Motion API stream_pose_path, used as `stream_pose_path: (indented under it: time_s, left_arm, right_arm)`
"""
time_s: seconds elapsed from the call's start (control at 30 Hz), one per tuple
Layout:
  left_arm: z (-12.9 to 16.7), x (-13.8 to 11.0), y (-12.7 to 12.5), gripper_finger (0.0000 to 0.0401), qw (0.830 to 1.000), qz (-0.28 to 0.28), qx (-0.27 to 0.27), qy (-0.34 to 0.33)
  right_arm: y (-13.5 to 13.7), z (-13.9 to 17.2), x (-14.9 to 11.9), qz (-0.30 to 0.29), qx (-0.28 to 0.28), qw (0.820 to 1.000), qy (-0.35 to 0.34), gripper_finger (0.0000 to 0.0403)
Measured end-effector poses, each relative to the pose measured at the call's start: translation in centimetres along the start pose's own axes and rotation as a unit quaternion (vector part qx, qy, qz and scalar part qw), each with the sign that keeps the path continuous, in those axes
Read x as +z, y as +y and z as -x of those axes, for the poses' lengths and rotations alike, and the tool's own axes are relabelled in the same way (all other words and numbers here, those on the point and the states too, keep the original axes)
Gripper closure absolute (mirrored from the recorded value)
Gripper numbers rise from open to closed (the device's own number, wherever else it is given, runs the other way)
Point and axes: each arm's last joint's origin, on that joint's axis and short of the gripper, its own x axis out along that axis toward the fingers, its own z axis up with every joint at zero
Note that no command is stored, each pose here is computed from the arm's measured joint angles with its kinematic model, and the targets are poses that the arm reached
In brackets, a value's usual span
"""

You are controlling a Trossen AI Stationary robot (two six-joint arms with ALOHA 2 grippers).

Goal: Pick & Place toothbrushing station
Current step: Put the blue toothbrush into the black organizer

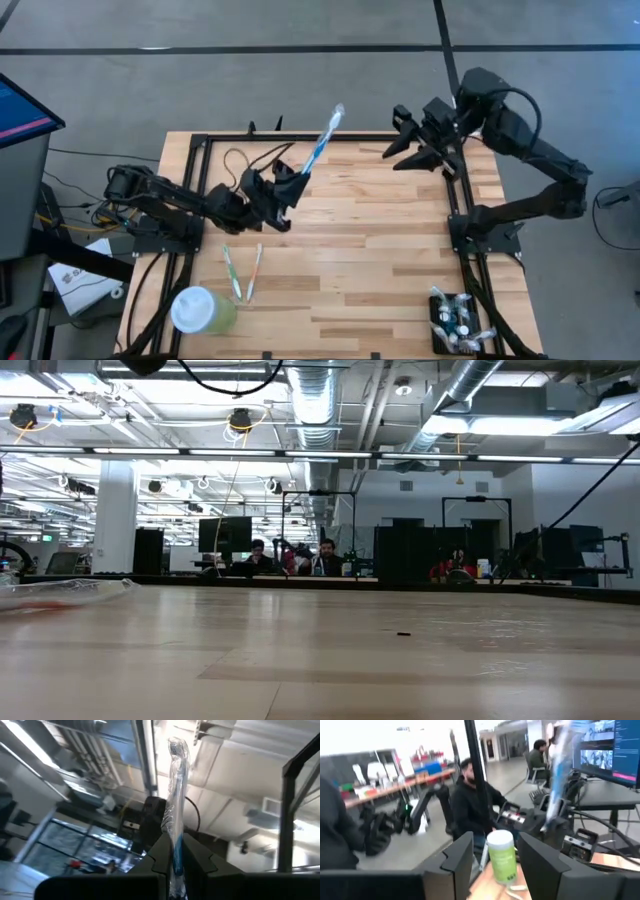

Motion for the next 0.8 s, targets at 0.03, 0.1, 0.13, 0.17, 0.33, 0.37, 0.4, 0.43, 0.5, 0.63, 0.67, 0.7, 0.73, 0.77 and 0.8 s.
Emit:
stream_pose_path:
  time_s: [0.03, 0.1, 0.13, 0.17, 0.33, 0.37, 0.4, 0.43, 0.5, 0.63, 0.67, 0.7, 0.73, 0.77, 0.8]
  left_arm:
    - [0.2, -0.3, -0.3, 0.0388, 1.0, -0.01, 0.01, 0.002]
    - [0.7, -1.1, -0.9, 0.0388, 0.999, -0.029, 0.033, 0.014]
    - [0.7, -1.5, -1.1, 0.0388, 0.998, -0.035, 0.045, 0.013]
    - [0.7, -1.9, -1.3, 0.0388, 0.998, -0.039, 0.056, 0.011]
    - [-0.4, -3.4, -2.0, 0.0388, 0.992, -0.068, 0.109, -0.004]
    - [-0.7, -3.6, -2.1, 0.0388, 0.991, -0.072, 0.116, -0.007]
    - [-1.2, -3.8, -2.3, 0.0388, 0.99, -0.075, 0.118, -0.011]
    - [-1.4, -3.9, -2.3, 0.0388, 0.989, -0.077, 0.126, -0.013]
    - [-1.7, -4.4, -2.3, 0.0387, 0.986, -0.084, 0.142, -0.011]
    - [-1.6, -5.2, -2.2, 0.0387, 0.985, -0.083, 0.152, -0.003]
    - [-1.5, -5.4, -2.1, 0.0387, 0.985, -0.077, 0.152, -0.003]
    - [-1.5, -5.6, -2.1, 0.0387, 0.985, -0.077, 0.152, 0.0]
    - [-1.5, -5.7, -2.1, 0.0387, 0.985, -0.077, 0.152, 0.002]
    - [-1.5, -5.7, -2.1, 0.0387, 0.986, -0.071, 0.151, 0.002]
    - [-1.5, -5.7, -2.0, 0.0387, 0.986, -0.068, 0.149, 0.0]
  right_arm:
    - [-0.3, 0.1, -0.4, -0.011, -0.003, 1.0, -0.011, 0.0256]
    - [-1.0, 0.4, -1.1, -0.021, -0.009, 0.999, -0.038, 0.0255]
    - [-1.4, 0.5, -1.6, -0.028, -0.012, 0.998, -0.049, 0.0254]
    - [-1.8, 0.5, -2.1, -0.036, -0.014, 0.997, -0.06, 0.0254]
    - [-3.8, 1.0, -3.4, -0.06, -0.004, 0.991, -0.121, 0.0254]
    - [-4.0, 1.0, -3.4, -0.062, -0.001, 0.99, -0.128, 0.0254]
    - [-4.2, 1.1, -3.5, -0.069, -0.003, 0.989, -0.13, 0.0253]
    - [-4.5, 0.9, -3.7, -0.079, -0.006, 0.988, -0.132, 0.0252]
    - [-5.1, 0.5, -4.0, -0.106, -0.011, 0.986, -0.132, 0.0252]
    - [-5.5, 0.2, -4.2, -0.14, -0.003, 0.982, -0.128, 0.0254]
    - [-5.5, 0.2, -4.2, -0.15, -0.002, 0.98, -0.127, 0.0255]
    - [-5.5, 0.2, -4.2, -0.155, -0.001, 0.98, -0.127, 0.0255]
    - [-5.5, 0.2, -4.2, -0.155, -0.002, 0.98, -0.127, 0.0255]
    - [-5.5, 0.2, -4.2, -0.151, -0.003, 0.98, -0.128, 0.0254]
    - [-5.5, 0.2, -4.2, -0.143, -0.004, 0.981, -0.128, 0.0253]
